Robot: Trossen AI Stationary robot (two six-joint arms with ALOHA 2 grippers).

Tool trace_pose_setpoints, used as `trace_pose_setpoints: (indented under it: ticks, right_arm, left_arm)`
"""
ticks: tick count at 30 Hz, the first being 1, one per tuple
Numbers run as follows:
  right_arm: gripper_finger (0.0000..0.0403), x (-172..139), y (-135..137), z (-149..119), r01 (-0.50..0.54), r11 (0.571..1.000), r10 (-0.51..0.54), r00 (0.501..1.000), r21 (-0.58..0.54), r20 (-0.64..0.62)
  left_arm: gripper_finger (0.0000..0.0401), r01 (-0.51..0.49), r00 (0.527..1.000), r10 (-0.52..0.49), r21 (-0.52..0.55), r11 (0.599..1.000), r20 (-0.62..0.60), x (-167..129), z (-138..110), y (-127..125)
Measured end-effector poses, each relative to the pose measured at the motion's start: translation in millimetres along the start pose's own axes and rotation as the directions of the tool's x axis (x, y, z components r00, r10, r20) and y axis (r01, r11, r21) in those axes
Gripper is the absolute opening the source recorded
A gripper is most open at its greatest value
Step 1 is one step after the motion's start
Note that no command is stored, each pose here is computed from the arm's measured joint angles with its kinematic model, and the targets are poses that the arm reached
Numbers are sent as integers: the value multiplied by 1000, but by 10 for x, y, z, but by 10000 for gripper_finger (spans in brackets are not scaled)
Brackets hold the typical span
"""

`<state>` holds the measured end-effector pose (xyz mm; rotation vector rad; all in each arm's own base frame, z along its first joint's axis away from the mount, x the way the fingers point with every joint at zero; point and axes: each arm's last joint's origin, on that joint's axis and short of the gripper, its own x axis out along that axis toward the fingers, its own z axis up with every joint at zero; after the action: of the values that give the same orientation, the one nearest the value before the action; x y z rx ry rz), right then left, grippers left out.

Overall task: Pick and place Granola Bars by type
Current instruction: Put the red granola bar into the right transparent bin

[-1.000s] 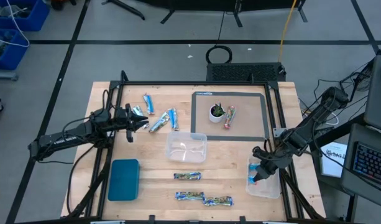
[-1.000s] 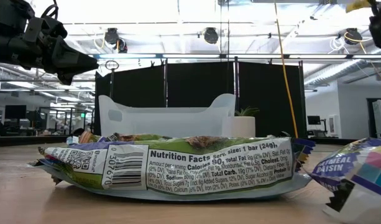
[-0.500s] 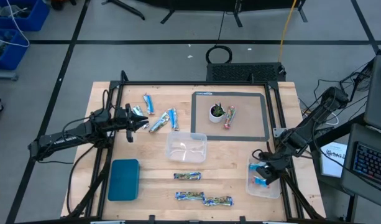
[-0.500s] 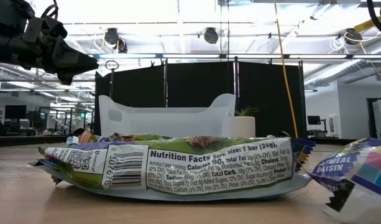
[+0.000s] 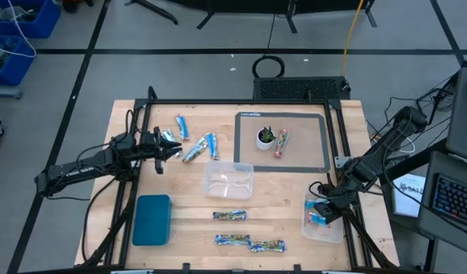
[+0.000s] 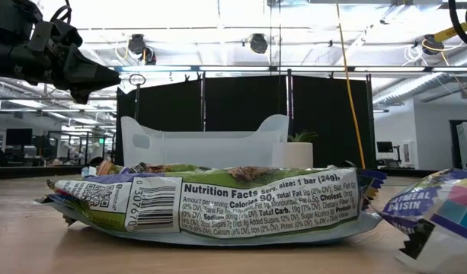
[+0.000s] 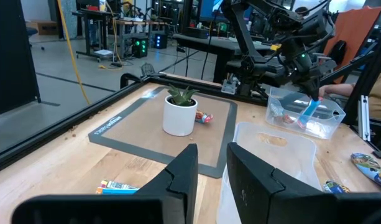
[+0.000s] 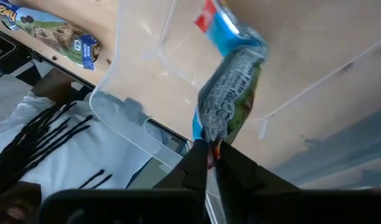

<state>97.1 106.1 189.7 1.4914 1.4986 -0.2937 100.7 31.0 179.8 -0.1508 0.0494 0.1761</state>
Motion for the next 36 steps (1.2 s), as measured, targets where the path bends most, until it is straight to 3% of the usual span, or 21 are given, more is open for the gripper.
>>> trace_pose_setpoints:
  ticks: [14,20,36]
  right_arm:
    - [136,-9,-37,16,33,999,-33,999,13,15]
    - [143,-24,-94,42,82,996,-83,996,31,41]
    - [144,-56,-225,142,198,978,-178,959,-70,222]
  left_arm:
    - [93,0,1000,0,0,1000,-1,1,-2,0]
    - [93,0,1000,0,0,1000,0,0,0,0]
    - [93,0,1000,0,0,1000,0,0,0,0]
